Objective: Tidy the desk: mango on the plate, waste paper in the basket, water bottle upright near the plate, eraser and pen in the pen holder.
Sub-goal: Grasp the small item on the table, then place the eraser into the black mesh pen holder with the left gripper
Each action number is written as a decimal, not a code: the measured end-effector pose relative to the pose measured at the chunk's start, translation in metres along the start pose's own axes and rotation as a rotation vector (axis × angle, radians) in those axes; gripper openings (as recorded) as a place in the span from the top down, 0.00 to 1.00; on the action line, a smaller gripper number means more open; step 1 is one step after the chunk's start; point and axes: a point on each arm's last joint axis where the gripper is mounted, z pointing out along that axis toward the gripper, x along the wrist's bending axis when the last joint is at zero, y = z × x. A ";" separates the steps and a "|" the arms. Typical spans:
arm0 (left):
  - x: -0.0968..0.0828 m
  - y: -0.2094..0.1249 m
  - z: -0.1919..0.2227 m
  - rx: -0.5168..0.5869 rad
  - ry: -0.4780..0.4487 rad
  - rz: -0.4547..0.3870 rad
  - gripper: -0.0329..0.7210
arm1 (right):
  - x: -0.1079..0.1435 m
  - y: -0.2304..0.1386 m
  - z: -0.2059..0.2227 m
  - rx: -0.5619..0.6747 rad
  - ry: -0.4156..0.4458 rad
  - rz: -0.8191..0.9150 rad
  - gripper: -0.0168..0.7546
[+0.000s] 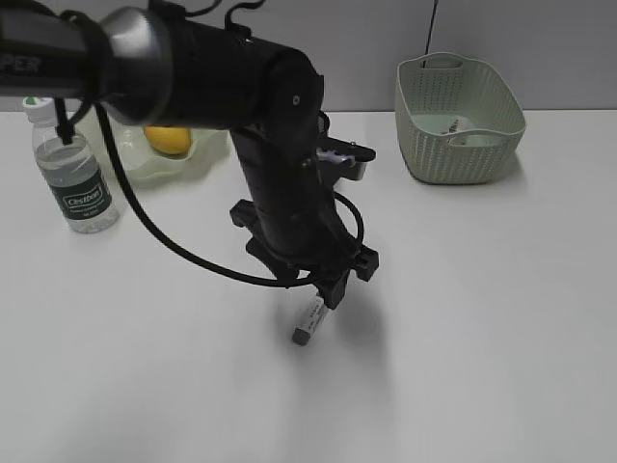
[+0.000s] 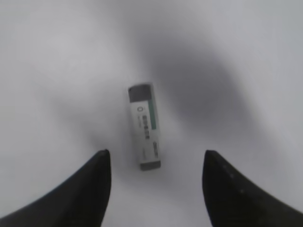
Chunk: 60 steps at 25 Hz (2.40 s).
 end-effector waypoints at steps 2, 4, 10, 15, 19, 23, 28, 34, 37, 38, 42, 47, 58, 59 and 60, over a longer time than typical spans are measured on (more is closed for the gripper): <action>-0.001 0.008 0.007 0.000 0.004 -0.021 0.34 | 0.000 0.000 0.000 0.000 0.000 0.000 0.25; -0.001 0.013 0.016 0.007 0.007 -0.038 0.34 | 0.000 0.000 0.000 0.000 0.000 0.000 0.25; 0.002 0.021 0.037 0.061 0.070 -0.063 0.35 | 0.000 0.000 0.000 -0.003 0.000 0.001 0.25; 0.004 0.022 0.044 0.071 0.093 -0.064 0.38 | 0.000 0.000 0.001 -0.003 0.000 0.001 0.25; 0.004 0.025 0.047 0.054 0.091 -0.069 0.39 | 0.000 0.000 0.001 -0.003 -0.001 0.000 0.25; 0.005 0.023 0.055 0.074 0.092 -0.076 0.40 | 0.000 0.000 0.001 -0.004 -0.001 0.000 0.25; 0.006 0.023 0.055 0.074 0.109 -0.068 0.60 | 0.000 0.000 0.001 -0.004 -0.001 0.000 0.26; 0.007 0.023 0.055 0.077 0.114 -0.066 0.76 | 0.000 0.000 0.001 -0.005 -0.001 0.000 0.26; 0.007 0.026 0.051 0.076 0.116 -0.067 0.76 | 0.000 0.000 0.001 -0.005 -0.001 0.000 0.26; 0.006 0.028 0.048 0.067 0.119 -0.061 0.76 | 0.000 0.000 0.001 -0.005 -0.001 0.000 0.26; 0.006 0.051 0.014 -0.048 0.154 -0.032 0.76 | 0.000 0.000 0.001 -0.006 -0.001 0.000 0.26; 0.020 0.089 -0.050 -0.293 0.201 -0.033 0.76 | 0.000 0.000 0.001 -0.009 -0.001 0.000 0.26; 0.070 0.129 -0.104 -0.657 0.228 -0.082 0.76 | 0.000 0.001 0.001 -0.011 -0.001 0.000 0.26; 0.073 0.131 -0.101 -0.668 0.234 -0.079 0.76 | 0.000 0.001 0.001 -0.011 -0.001 0.000 0.26; 0.075 0.133 -0.094 -0.668 0.237 -0.077 0.76 | 0.000 0.001 0.001 -0.011 -0.001 0.000 0.26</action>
